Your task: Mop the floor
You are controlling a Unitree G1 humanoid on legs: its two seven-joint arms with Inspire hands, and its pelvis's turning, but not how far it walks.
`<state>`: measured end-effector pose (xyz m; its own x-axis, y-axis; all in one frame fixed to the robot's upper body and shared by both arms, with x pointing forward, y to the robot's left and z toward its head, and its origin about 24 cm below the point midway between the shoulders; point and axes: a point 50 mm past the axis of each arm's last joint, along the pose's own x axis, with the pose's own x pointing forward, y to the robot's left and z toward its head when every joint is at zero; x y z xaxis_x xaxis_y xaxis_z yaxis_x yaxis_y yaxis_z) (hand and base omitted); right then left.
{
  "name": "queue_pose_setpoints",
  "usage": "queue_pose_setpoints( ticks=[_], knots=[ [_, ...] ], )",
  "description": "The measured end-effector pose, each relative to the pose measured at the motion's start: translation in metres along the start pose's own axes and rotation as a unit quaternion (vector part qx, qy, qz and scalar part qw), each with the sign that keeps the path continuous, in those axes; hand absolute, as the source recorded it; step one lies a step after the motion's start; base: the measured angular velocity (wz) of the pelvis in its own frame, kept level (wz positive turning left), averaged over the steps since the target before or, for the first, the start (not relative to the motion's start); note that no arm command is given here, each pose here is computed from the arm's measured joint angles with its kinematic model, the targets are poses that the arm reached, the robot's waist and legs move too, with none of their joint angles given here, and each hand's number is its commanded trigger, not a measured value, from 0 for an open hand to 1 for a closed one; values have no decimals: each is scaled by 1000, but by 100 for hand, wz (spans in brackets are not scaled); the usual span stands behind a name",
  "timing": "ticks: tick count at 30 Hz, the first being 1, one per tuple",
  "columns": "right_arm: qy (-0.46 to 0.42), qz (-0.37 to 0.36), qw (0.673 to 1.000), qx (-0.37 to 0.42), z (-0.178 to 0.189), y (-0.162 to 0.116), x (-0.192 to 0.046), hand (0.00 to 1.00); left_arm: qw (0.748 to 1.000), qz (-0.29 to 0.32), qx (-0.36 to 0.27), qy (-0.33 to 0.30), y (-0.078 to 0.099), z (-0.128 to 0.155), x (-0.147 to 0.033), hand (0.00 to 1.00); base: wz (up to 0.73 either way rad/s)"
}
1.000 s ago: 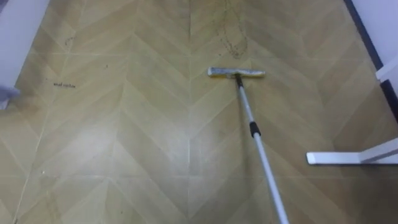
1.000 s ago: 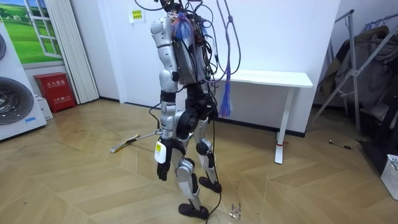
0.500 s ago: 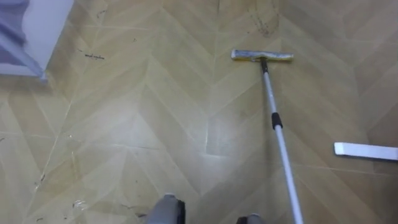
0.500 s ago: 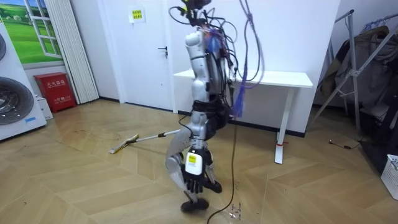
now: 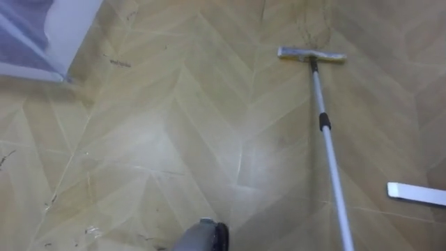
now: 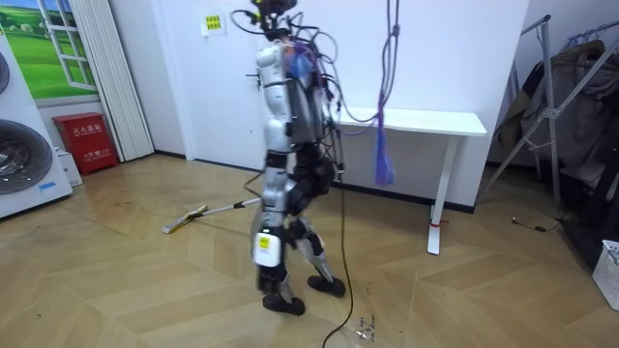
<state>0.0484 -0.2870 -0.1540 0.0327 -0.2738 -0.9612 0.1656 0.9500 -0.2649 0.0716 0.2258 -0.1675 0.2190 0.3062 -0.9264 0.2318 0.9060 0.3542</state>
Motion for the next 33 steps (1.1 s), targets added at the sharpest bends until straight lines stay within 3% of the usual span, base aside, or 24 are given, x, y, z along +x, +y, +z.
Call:
queue_pose_setpoints(
  ticks=[5, 10, 13, 18, 22, 26, 30, 33],
  knots=[
    [50, -10, 999, -13, -40, 17, 2, 100, 998, 45, -6, -35, 10, 15, -1, 0, 3],
    [73, -1, 997, -13, -53, 30, 2, 100, 999, 40, -12, -32, -2, 10, -3, 0, -5],
    [53, -11, 998, -17, -24, 25, 2, 100, 999, 50, -11, -19, 1, 5, -3, 0, 2],
    [-67, -13, 998, 13, 76, 14, -13, 100, 997, 71, -25, -29, 11, 13, -2, 0, -6],
    [-110, 22, 993, 50, 98, 20, -19, 100, 997, 63, -31, -28, 8, 7, -4, 0, 5],
    [-48, 25, 995, 82, 43, 12, -5, 100, 998, 47, -28, -30, 4, 5, -4, 0, 41],
    [55, -13, 998, 42, -39, -9, 0, 100, 997, 50, -40, -41, 7, 12, -4, 0, 21],
    [98, -19, 994, 33, -75, -10, -2, 100, 995, 59, -52, -67, 9, 23, -5, 0, -22]
  ],
)
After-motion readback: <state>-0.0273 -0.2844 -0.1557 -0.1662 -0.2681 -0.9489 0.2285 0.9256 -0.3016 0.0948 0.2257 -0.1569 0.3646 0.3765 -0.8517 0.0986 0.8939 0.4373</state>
